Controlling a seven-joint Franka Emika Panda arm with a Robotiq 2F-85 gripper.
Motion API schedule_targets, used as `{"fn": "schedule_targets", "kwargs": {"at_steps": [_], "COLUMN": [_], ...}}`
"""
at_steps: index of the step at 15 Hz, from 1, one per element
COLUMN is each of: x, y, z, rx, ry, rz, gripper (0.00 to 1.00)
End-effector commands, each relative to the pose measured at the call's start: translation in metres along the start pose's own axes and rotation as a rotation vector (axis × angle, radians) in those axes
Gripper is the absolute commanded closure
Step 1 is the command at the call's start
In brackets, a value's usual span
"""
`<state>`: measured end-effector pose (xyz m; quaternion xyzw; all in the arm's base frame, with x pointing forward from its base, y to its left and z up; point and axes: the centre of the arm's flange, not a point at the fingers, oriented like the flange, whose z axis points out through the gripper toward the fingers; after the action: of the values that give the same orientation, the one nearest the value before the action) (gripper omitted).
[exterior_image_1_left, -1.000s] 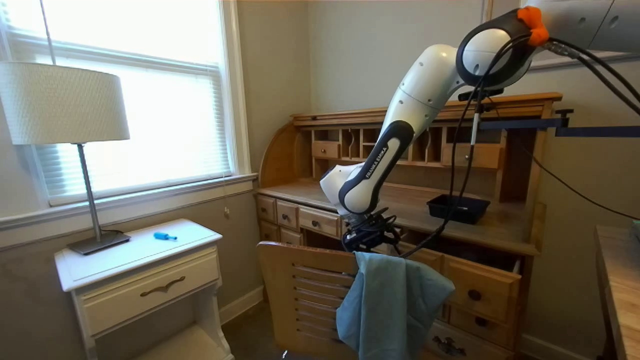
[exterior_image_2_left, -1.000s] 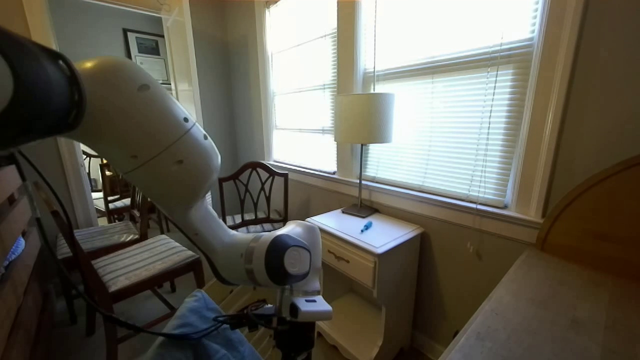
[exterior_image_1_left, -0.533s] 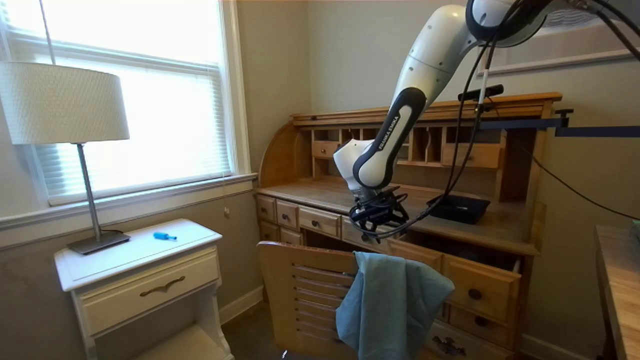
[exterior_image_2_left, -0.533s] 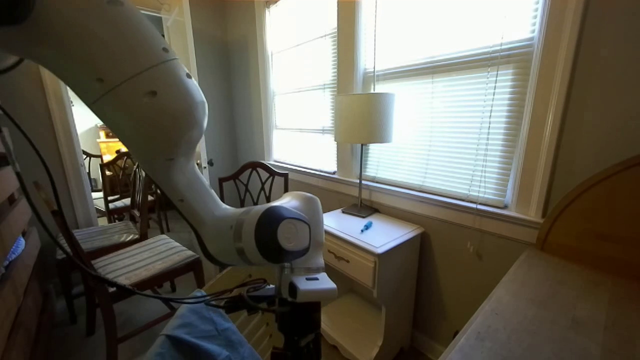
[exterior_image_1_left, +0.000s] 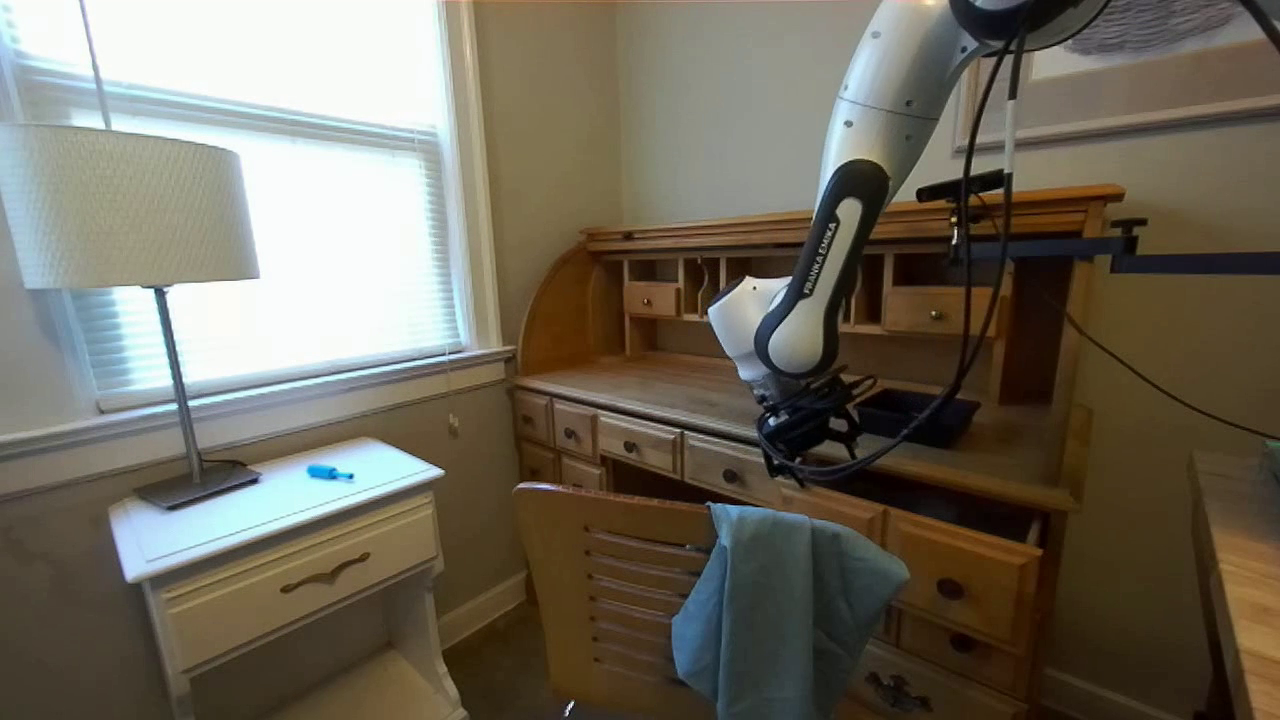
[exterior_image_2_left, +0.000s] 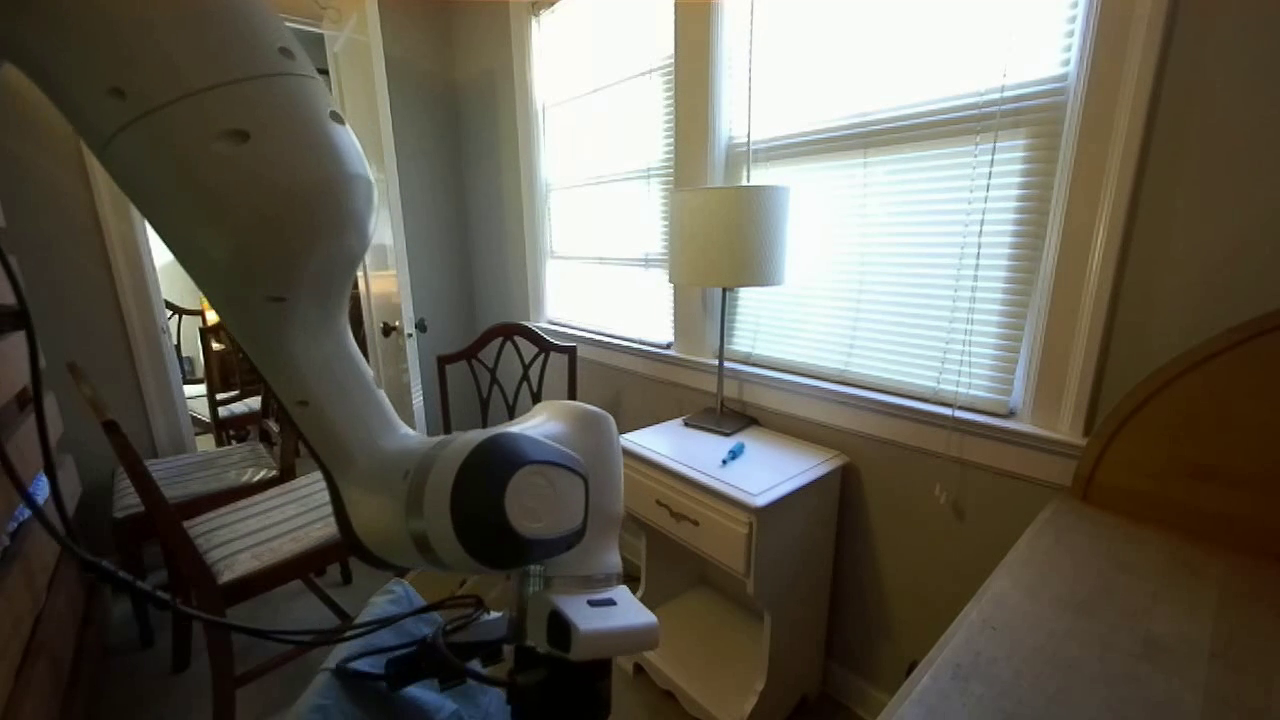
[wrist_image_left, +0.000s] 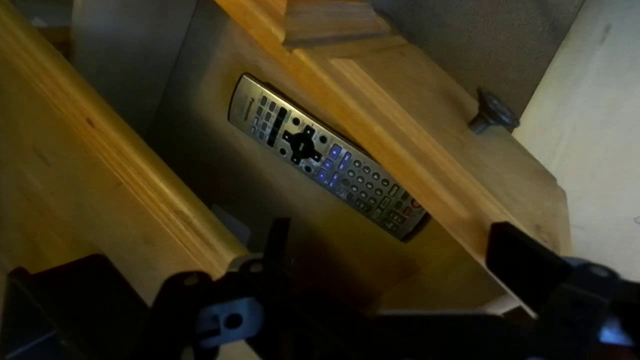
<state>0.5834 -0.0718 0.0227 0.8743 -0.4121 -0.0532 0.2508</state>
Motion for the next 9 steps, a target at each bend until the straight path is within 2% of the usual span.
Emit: {"fn": "schedule_targets", "kwargs": {"at_steps": [1, 6, 9], "x": [-0.017, -0.032, -0.014], "y": [0.029, 0.055, 0.09], "z": [0.014, 0.022, 0.004], "rx": [0.062, 0.166, 0.19], "ry": [0.089, 0.238, 0.313], "rz": [-0.169, -0.369, -0.406], "gripper": [0.0, 0.0, 0.0]}}
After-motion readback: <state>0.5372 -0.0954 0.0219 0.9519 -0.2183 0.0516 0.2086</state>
